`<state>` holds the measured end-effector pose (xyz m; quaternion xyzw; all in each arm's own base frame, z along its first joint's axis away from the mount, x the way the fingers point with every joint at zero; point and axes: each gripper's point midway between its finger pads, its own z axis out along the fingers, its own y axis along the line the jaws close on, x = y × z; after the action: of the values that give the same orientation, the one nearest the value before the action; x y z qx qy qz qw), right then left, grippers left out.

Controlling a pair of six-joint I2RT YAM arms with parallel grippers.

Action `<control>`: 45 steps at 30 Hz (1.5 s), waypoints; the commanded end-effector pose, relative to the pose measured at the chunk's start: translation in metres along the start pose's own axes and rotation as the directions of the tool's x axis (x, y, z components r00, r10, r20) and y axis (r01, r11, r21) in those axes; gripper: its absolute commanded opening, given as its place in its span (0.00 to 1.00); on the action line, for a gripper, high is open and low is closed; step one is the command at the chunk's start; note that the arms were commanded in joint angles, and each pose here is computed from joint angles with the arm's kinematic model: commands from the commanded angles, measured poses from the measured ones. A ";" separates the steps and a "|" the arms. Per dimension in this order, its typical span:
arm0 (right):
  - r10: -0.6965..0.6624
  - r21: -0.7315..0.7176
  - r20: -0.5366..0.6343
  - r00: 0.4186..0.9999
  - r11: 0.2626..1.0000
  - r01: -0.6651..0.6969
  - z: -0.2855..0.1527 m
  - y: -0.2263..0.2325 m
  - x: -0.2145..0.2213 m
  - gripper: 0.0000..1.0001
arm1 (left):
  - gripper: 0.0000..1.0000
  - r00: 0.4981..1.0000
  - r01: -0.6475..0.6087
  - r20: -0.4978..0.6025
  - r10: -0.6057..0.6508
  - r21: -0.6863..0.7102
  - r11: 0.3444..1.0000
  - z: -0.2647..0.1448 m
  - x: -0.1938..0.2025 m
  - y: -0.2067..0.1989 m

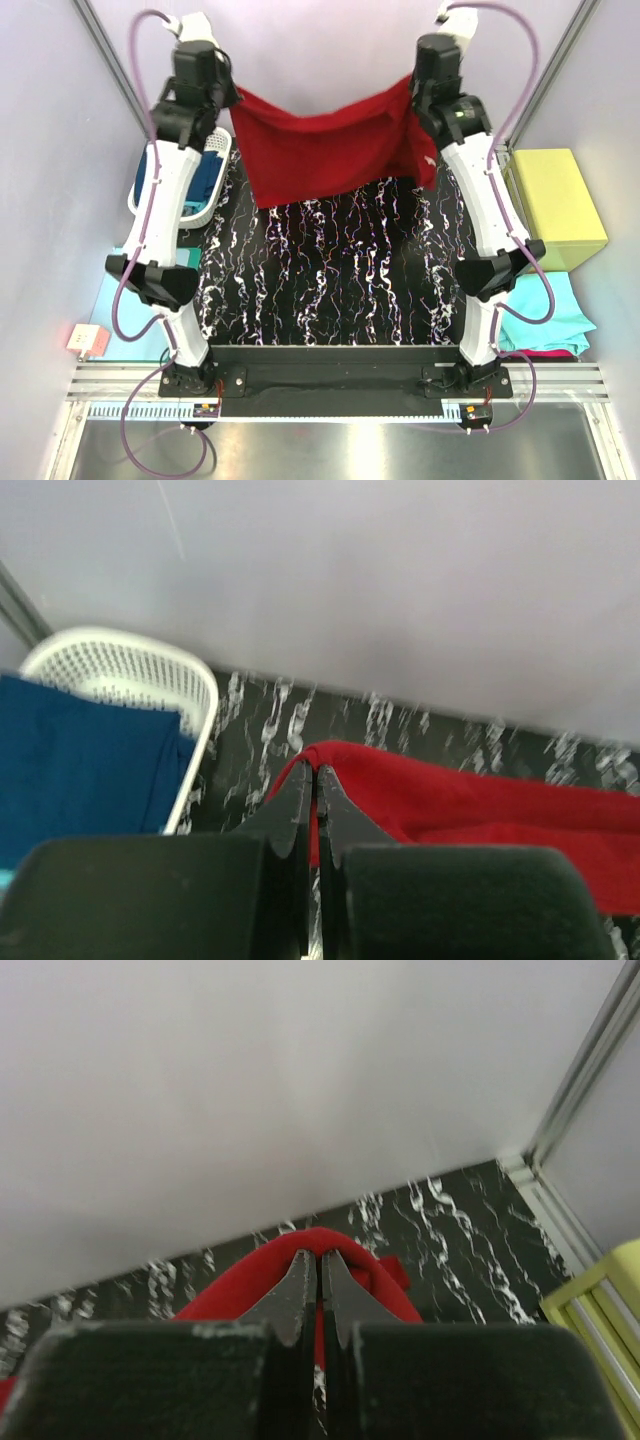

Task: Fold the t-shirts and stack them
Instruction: Flatten out the tshirt

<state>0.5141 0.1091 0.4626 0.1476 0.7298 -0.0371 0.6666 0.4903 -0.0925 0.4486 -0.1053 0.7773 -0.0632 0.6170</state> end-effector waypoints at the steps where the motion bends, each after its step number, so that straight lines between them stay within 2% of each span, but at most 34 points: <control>1: -0.042 0.031 -0.134 0.990 0.998 0.047 0.014 -0.005 0.073 0.00 | 0.00 0.993 -0.014 -0.118 0.015 0.004 1.000 0.014 0.057 -0.004; 2: -0.043 0.024 -0.145 0.988 0.999 0.047 0.011 -0.006 0.081 0.00 | 0.00 0.991 -0.022 -0.129 0.024 0.013 1.000 0.010 0.066 -0.008; 3: -0.004 0.001 -0.105 0.994 1.000 0.004 0.000 -0.006 0.067 0.00 | 0.00 0.990 -0.028 -0.138 0.030 0.016 0.999 0.007 0.075 -0.010; 4: -0.042 0.012 -0.158 0.987 0.999 0.045 -0.001 -0.012 0.101 0.00 | 0.00 0.988 -0.038 -0.148 0.039 0.010 0.999 0.001 0.086 -0.007; 6: -0.063 0.013 -0.204 0.977 0.998 0.067 -0.014 -0.020 0.126 0.00 | 0.00 0.987 -0.039 -0.157 0.042 0.023 0.999 -0.013 0.095 -0.010; 7: -0.066 0.019 -0.220 0.973 0.997 0.072 -0.019 -0.023 0.134 0.00 | 0.00 0.978 -0.054 -0.199 0.057 0.021 0.998 -0.014 0.115 -0.008; 9: -0.104 0.007 -0.273 0.956 0.994 0.110 -0.037 -0.029 0.161 0.00 | 0.00 0.978 -0.048 -0.201 0.055 0.040 0.998 -0.030 0.120 -0.011; 10: -0.104 0.011 -0.287 0.952 0.994 0.112 -0.044 -0.031 0.168 0.00 | 0.00 0.971 -0.060 -0.231 0.067 0.037 0.998 -0.033 0.136 -0.009; 15: -0.153 -0.007 -0.385 0.910 0.987 0.163 -0.091 -0.050 0.212 0.00 | 0.00 0.965 -0.061 -0.250 0.076 0.070 0.996 -0.077 0.153 -0.010; 20: -0.162 -0.029 -0.484 0.860 0.985 0.169 -0.131 -0.058 0.247 0.00 | 0.00 0.928 -0.097 -0.349 0.132 0.115 0.989 -0.114 0.202 -0.012; 22: -0.163 -0.048 -0.545 0.822 0.985 0.163 -0.157 -0.059 0.274 0.00 | 0.00 0.891 -0.088 -0.431 0.139 0.136 0.987 -0.140 0.241 -0.005; 25: -0.173 -0.069 -0.598 0.782 0.984 0.165 -0.180 -0.060 0.295 0.00 | 0.00 0.859 -0.083 -0.492 0.143 0.143 0.986 -0.156 0.267 0.000; 35: -0.218 -0.098 -0.732 0.646 0.971 0.217 -0.237 -0.072 0.337 0.00 | 0.00 0.780 -0.118 -0.598 0.185 0.150 0.982 -0.185 0.305 0.017; 45: -0.222 -0.091 -0.816 0.534 0.961 0.260 -0.284 -0.100 0.350 0.00 | 0.00 0.679 -0.159 -0.696 0.233 0.170 0.973 -0.218 0.333 0.032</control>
<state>0.2191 0.1523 0.1345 0.0440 0.9598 -0.0700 0.2681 0.2255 -0.1496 0.1839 0.0315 0.9495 -0.0616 0.3061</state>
